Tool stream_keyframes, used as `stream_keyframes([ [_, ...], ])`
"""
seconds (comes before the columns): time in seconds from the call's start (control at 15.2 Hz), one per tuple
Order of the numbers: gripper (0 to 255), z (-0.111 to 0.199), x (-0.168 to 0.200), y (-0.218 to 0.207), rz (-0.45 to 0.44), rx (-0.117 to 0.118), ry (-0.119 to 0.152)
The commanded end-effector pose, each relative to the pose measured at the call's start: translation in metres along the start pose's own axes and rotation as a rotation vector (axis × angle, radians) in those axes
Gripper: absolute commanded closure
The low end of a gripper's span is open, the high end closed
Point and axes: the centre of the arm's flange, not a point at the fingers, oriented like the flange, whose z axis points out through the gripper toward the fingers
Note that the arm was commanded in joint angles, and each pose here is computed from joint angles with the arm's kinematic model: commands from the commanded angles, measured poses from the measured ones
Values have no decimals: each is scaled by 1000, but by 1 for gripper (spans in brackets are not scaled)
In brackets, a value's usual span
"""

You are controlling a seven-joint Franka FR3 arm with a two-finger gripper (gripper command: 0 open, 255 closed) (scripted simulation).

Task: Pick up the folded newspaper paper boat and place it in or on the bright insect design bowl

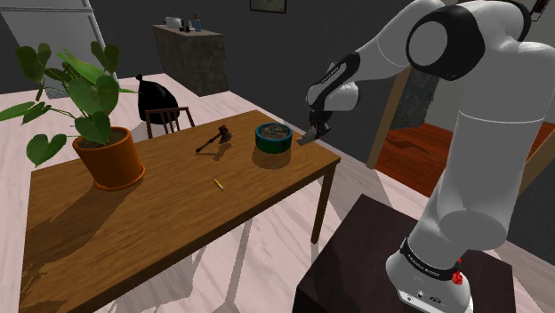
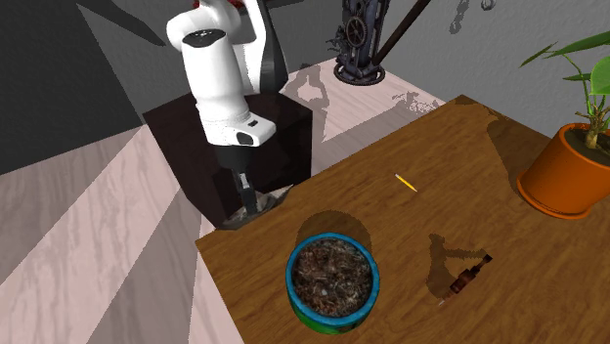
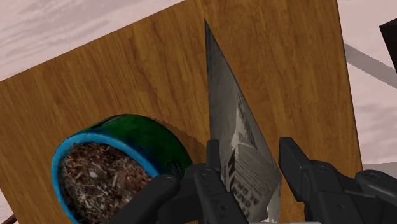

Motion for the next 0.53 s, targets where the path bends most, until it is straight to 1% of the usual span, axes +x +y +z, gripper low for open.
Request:
stream_keyframes([
  [0.0, 255, -11, 0, 4, 0, 0, 0],
  [0.46, 255, -46, 0, 14, 0, 0, 0],
])
